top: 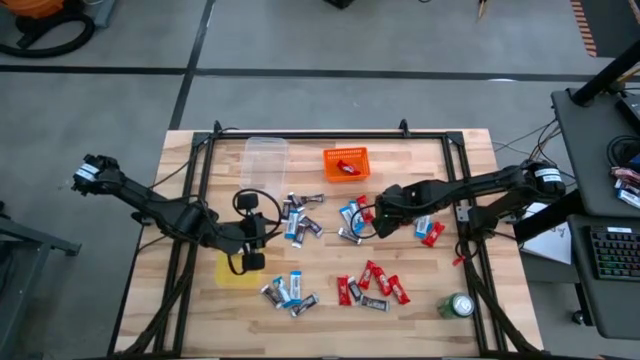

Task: Sort candy
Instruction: Put the center brown candy into the transparent bin

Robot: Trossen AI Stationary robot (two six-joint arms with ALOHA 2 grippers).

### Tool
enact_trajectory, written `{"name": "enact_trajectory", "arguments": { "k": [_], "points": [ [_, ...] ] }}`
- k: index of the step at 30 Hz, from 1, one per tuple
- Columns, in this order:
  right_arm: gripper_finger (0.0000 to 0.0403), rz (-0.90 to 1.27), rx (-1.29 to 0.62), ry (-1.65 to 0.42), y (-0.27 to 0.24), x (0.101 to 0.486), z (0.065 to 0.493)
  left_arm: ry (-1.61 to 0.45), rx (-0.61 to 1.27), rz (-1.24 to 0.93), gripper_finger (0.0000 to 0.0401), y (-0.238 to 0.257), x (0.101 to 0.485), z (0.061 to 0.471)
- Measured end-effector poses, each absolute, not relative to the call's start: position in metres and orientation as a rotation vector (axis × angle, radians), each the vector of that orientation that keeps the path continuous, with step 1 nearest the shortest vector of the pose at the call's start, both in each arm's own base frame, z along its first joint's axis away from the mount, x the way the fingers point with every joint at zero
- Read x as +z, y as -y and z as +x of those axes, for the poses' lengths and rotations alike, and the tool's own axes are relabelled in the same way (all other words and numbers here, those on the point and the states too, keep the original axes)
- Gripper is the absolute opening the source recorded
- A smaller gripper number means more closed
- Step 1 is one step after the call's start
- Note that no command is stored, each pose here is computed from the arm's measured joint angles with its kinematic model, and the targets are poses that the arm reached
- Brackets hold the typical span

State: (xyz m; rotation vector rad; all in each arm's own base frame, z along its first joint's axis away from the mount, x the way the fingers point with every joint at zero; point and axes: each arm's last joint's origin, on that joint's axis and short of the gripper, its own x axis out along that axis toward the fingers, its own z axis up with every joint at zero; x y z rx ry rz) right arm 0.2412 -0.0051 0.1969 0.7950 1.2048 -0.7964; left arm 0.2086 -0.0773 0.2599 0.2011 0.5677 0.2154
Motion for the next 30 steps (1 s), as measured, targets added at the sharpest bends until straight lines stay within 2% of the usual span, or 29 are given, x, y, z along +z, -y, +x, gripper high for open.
{"name": "enact_trajectory", "arguments": {
  "k": [19, 30],
  "points": [
    [0.0146, 0.862, -0.692, -1.107, -0.011, 0.200, 0.254, -0.560, 0.220, 0.189, 0.0084, 0.077, 0.260, 0.209],
    [0.0137, 0.824, -0.563, -1.106, -0.023, 0.200, 0.282, -0.554, 0.231, 0.165, 0.0084, 0.077, 0.261, 0.209]
  ]
}}
